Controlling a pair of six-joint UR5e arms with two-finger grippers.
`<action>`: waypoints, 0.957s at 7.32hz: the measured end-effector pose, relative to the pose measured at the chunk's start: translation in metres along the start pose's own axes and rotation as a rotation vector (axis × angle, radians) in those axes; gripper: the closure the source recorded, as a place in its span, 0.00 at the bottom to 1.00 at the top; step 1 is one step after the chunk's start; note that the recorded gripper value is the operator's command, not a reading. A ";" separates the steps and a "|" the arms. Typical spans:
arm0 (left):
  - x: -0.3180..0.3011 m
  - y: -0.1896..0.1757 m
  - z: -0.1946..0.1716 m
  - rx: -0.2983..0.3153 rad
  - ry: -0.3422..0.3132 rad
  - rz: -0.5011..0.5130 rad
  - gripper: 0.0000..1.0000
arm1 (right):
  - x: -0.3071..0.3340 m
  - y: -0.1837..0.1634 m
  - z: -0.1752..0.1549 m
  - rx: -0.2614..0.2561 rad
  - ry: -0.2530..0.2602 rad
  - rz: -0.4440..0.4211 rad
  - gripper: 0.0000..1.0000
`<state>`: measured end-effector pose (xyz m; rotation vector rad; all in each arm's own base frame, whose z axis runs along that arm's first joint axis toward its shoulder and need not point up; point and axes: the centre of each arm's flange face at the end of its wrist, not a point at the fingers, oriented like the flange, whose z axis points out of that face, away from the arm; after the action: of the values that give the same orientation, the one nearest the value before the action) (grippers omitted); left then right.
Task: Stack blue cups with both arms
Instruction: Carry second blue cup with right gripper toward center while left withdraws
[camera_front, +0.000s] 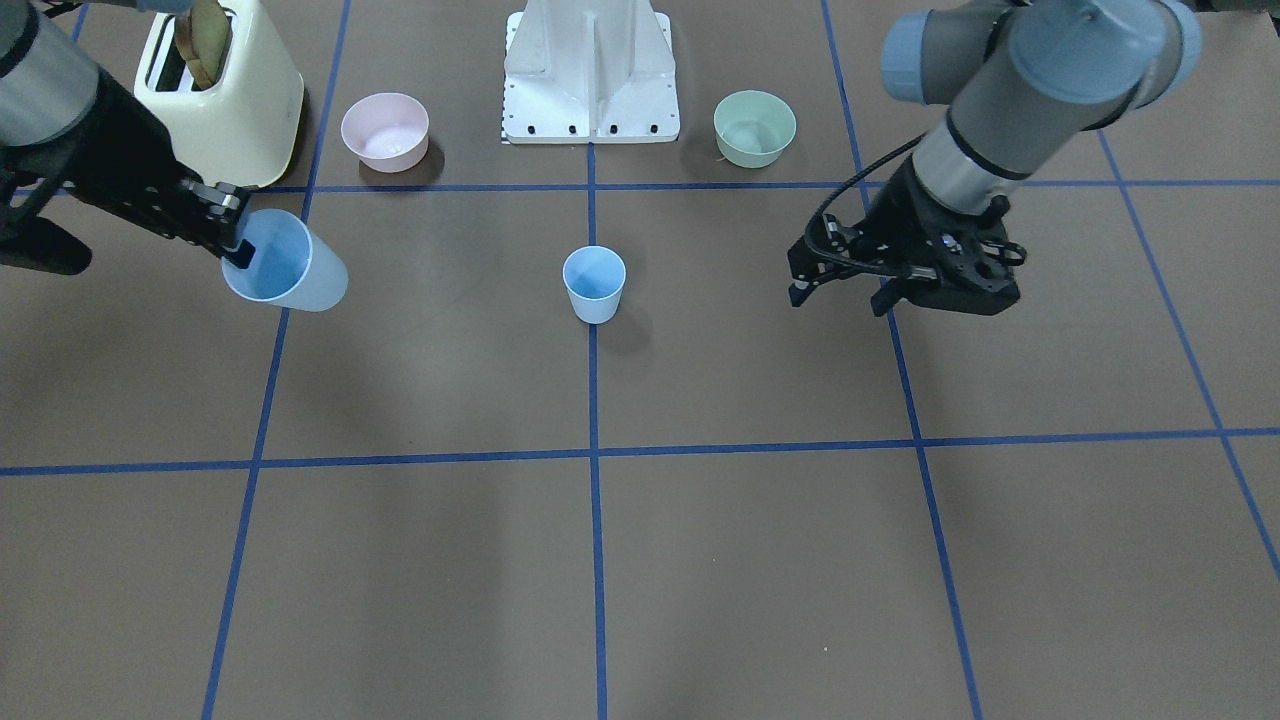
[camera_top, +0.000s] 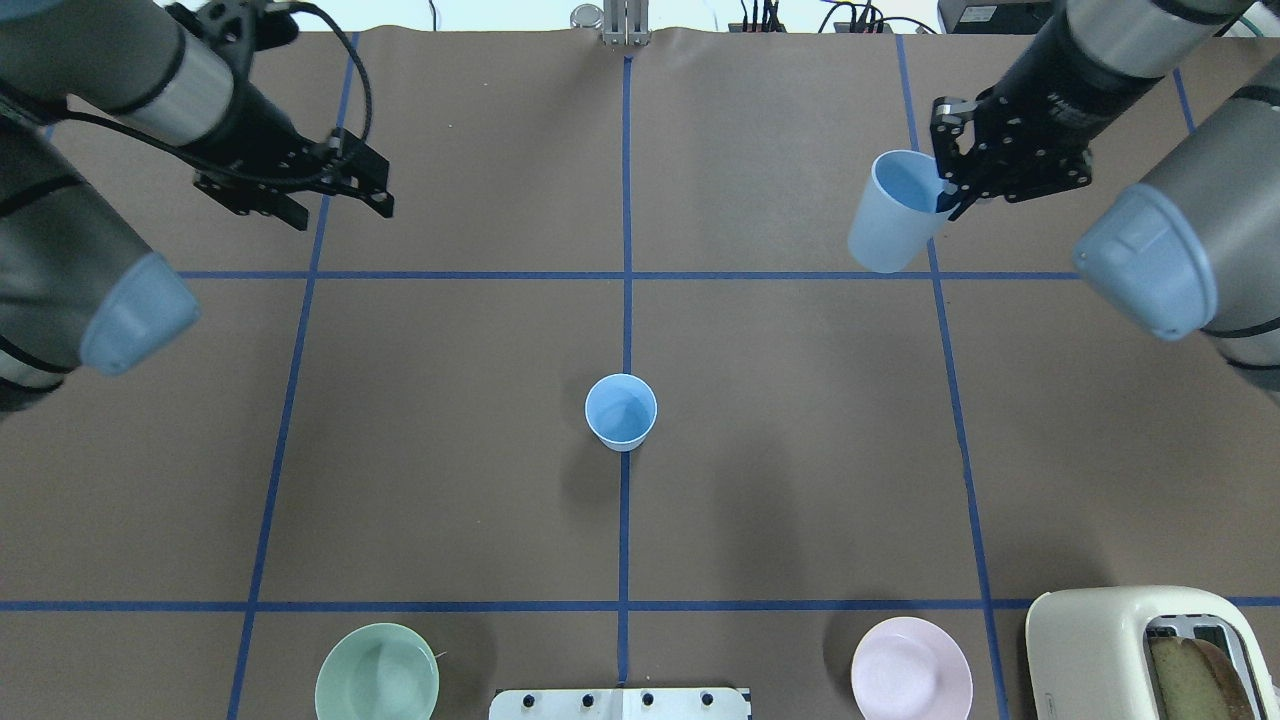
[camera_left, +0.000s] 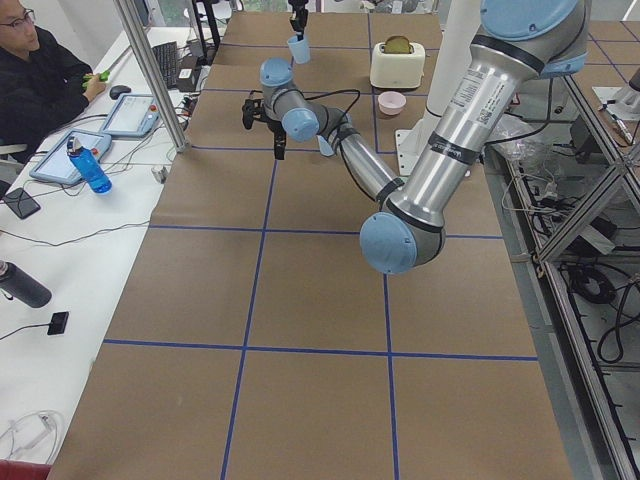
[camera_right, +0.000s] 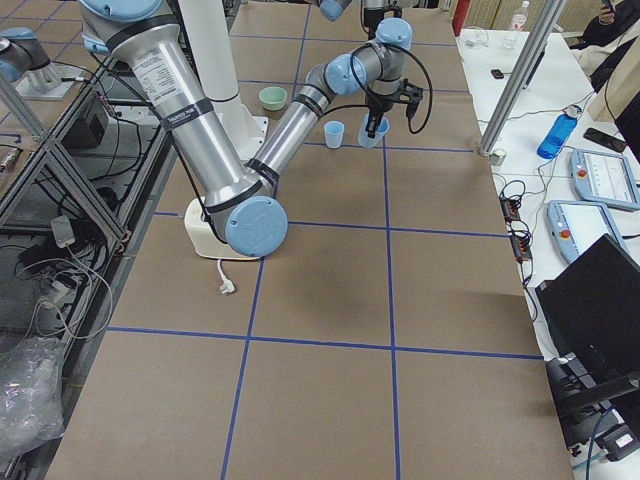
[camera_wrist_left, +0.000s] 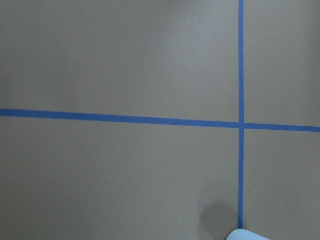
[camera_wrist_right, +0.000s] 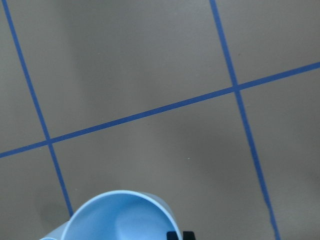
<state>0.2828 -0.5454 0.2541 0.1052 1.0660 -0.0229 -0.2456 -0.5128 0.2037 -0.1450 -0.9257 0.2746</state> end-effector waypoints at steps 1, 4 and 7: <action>-0.039 -0.021 -0.021 0.005 -0.004 0.027 0.02 | -0.024 0.017 0.016 0.016 -0.010 0.015 1.00; -0.157 -0.079 -0.072 0.012 -0.009 0.091 0.02 | -0.092 0.060 0.053 0.047 -0.007 0.058 1.00; -0.242 -0.110 -0.103 0.027 -0.038 0.142 0.02 | -0.128 0.084 0.079 0.065 0.004 0.072 1.00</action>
<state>0.0679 -0.6526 0.4077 0.2041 1.0181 0.0891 -0.3959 -0.4694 0.1324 -0.1191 -0.9081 0.3709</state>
